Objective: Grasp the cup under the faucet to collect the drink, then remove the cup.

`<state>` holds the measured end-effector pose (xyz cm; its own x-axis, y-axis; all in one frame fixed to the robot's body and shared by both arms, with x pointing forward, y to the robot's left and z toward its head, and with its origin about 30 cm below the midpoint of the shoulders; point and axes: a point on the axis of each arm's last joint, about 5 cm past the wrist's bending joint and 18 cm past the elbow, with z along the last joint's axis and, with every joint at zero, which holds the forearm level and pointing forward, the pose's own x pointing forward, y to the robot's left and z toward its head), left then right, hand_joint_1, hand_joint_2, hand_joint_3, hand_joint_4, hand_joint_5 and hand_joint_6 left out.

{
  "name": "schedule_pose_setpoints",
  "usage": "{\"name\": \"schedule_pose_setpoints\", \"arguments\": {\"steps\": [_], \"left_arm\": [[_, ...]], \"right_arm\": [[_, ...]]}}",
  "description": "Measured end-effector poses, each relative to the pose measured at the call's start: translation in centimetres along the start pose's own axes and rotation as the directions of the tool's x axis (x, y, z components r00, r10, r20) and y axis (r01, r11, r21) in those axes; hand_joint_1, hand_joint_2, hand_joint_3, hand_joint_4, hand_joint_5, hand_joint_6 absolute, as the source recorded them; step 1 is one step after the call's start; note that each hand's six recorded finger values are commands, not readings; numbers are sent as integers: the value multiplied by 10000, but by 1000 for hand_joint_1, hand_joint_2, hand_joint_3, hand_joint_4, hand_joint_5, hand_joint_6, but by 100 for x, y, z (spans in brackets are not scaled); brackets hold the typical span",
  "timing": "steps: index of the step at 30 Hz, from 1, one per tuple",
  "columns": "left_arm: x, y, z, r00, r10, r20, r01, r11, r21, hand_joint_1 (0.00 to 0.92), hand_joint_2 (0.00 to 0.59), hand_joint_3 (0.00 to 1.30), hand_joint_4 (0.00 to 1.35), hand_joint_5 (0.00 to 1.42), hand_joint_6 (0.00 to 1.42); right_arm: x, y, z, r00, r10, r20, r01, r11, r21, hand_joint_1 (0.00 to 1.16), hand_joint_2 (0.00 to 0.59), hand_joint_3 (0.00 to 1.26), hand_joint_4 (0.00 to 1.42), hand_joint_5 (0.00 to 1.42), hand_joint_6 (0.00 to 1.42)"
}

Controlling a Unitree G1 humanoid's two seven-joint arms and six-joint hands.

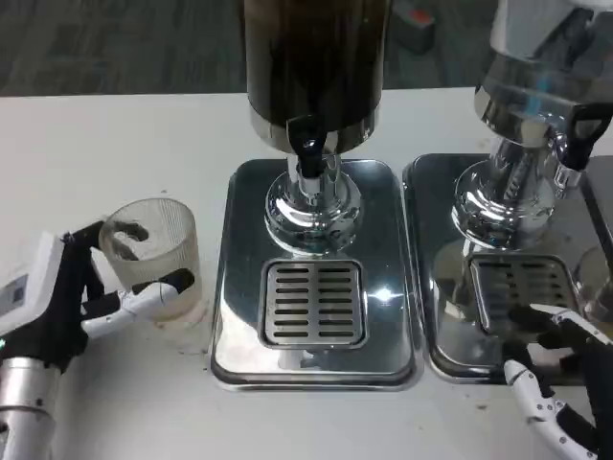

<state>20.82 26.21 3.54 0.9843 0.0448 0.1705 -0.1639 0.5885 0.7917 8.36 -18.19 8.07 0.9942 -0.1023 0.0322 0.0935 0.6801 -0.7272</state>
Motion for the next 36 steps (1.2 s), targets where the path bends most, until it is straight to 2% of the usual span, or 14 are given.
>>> {"name": "schedule_pose_setpoints", "arguments": {"steps": [7,11,17,24,30,36], "left_arm": [[-81,-9,-36,9997,228,86,-230,9995,221,363,120,669,1002,1167,1424],[-74,70,-38,9962,569,659,-587,9979,257,362,120,670,1006,1167,1424],[-46,104,52,9796,721,1876,-726,9973,-42,361,120,680,1014,1178,1424],[11,91,167,9598,718,2714,-678,9974,-243,360,115,683,1018,1179,1424],[24,24,242,9535,406,2988,-301,9988,-397,356,112,692,1019,1179,1424],[23,12,244,9548,167,2968,-63,9993,-358,355,111,694,1019,1179,1424]], "right_arm": [[6,-1,2,10000,28,22,-28,10000,5,301,415,397,352,373,469],[16,-3,5,10000,11,40,-12,10000,60,301,415,397,352,373,469],[30,-4,8,10000,-17,70,16,9999,121,301,415,397,352,373,469],[33,17,1,10000,45,14,-45,9998,183,302,420,397,352,372,469],[28,63,35,9999,112,50,-114,9992,385,307,427,397,352,372,469],[20,112,94,9999,45,127,-52,9984,570,310,429,397,352,372,469]]}}
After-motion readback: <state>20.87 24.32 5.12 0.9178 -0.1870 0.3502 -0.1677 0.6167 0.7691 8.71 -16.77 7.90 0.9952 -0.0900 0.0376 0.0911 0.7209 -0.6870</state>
